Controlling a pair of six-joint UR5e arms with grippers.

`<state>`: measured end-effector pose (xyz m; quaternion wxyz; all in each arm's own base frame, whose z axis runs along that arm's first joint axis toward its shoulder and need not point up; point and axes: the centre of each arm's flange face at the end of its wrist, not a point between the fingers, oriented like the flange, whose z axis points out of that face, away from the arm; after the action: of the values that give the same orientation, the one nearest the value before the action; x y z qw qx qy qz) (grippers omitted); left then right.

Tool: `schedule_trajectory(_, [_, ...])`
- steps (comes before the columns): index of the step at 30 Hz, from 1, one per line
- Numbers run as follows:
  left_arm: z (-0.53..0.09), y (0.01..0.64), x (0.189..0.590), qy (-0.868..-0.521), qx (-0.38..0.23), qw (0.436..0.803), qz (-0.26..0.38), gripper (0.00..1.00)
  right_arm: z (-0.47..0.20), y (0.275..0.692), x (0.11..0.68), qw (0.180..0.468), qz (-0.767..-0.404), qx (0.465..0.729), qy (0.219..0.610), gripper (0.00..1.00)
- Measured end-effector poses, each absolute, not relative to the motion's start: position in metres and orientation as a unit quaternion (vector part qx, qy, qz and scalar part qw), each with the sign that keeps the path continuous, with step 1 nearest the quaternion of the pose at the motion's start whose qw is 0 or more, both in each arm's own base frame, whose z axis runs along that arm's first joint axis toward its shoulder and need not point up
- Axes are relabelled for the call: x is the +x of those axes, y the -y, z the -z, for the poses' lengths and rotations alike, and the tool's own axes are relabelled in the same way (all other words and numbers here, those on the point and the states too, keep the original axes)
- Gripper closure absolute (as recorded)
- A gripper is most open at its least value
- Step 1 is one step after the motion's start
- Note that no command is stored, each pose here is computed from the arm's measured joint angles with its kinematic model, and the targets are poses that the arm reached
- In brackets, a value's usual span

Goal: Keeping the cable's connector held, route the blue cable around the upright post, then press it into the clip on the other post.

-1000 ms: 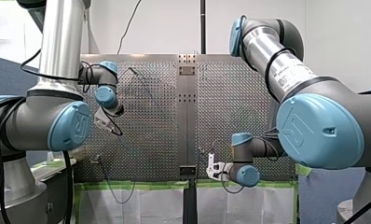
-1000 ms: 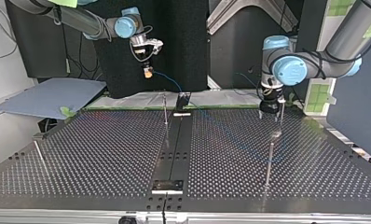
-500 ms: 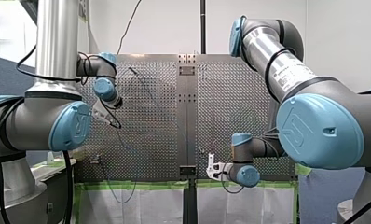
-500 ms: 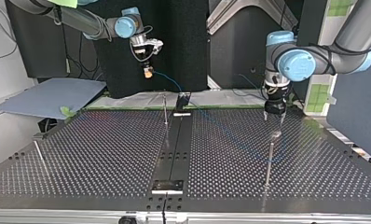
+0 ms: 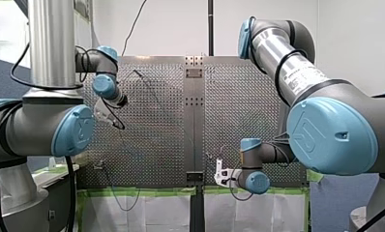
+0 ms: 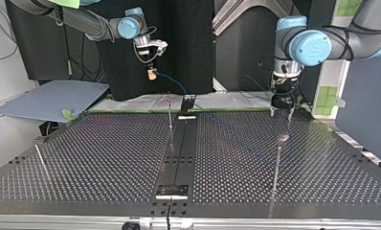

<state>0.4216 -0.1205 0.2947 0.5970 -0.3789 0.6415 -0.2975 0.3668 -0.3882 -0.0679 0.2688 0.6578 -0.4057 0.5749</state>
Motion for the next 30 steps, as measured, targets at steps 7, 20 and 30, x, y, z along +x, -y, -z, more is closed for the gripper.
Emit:
schedule_trajectory(7, [-0.317,0.124,0.403,-0.653,-0.353,0.605,0.288,0.00,0.068,0.388,0.367,0.269,-0.575,0.658,0.406,1.00])
schedule_trajectory(20, [-0.377,0.124,0.383,-0.637,-0.289,0.656,0.282,0.00,0.067,0.389,0.367,0.268,-0.577,0.656,0.406,1.00])
schedule_trajectory(30, [-0.438,0.128,0.382,-0.631,-0.226,0.690,0.272,0.00,0.067,0.390,0.368,0.268,-0.578,0.656,0.405,1.00])
